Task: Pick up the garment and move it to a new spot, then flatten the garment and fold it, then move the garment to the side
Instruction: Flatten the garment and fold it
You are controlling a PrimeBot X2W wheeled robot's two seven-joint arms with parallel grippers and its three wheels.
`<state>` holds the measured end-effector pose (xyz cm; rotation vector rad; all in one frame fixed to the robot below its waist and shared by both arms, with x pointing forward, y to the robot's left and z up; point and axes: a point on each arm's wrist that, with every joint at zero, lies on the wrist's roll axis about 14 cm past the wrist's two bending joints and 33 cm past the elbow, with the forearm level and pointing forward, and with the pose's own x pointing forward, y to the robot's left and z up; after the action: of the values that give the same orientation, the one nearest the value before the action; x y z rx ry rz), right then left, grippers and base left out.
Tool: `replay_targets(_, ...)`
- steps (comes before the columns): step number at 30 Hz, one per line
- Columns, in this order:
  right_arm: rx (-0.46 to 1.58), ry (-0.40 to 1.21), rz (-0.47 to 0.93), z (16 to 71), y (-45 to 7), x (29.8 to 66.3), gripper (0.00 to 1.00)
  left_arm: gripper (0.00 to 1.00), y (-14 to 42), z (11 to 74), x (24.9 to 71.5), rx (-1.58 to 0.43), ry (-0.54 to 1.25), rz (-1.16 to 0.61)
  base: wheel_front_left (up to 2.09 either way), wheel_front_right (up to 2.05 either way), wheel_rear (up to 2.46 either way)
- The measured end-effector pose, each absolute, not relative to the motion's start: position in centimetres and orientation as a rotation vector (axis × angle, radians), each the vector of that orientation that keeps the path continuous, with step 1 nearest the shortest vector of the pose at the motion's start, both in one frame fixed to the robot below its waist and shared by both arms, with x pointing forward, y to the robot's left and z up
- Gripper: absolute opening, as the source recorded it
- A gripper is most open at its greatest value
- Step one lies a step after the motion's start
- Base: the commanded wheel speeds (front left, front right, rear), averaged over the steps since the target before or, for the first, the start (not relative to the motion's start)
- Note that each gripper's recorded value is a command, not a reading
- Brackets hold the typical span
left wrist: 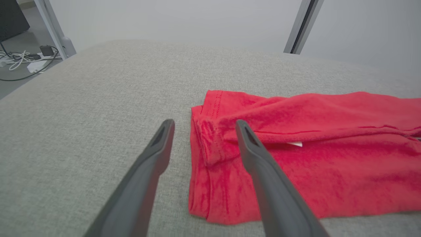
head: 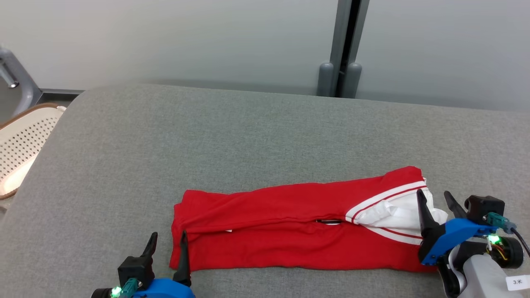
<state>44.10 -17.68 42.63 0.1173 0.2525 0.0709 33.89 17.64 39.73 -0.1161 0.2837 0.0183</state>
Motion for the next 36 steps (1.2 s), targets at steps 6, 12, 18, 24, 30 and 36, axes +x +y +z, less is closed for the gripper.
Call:
replay_targets(6, 0.09, 0.428, 0.058, 38.5, -17.9, 43.5, 1.0, 1.0, 17.9, 38.9, 33.1, -0.123, 0.312, 0.028, 0.0, 0.0, 0.0)
replay_targets(12, 0.111, 0.546, 0.054, 35.6, -17.2, 42.2, 1.0, 1.0, 18.2, 38.4, 32.8, -0.129, 0.329, 0.041, 0.0, 0.0, 0.0)
replay_targets(18, 0.205, 0.525, 0.002, 35.7, -17.4, 41.7, 0.0, 1.0, 17.6, 38.3, 33.2, -0.127, 0.334, 0.022, 0.0, 0.0, 0.0)
replay_targets(24, 0.218, 0.446, -0.108, 36.9, -21.6, 40.8, 0.0, 1.0, 16.1, 38.6, 34.0, -0.13, 0.324, -0.022, 0.0, 0.0, 0.0)
replay_targets(30, 0.227, 0.349, -0.238, 39.0, -27.0, 38.8, 0.0, 1.0, 14.0, 39.0, 34.4, -0.142, 0.317, -0.087, 0.0, 0.0, 0.0)
replay_targets(36, 0.214, 0.23, -0.254, 42.0, -28.2, 38.0, 0.0, 1.0, 12.1, 39.4, 34.2, -0.153, 0.309, -0.138, 0.0, 0.0, 0.0)
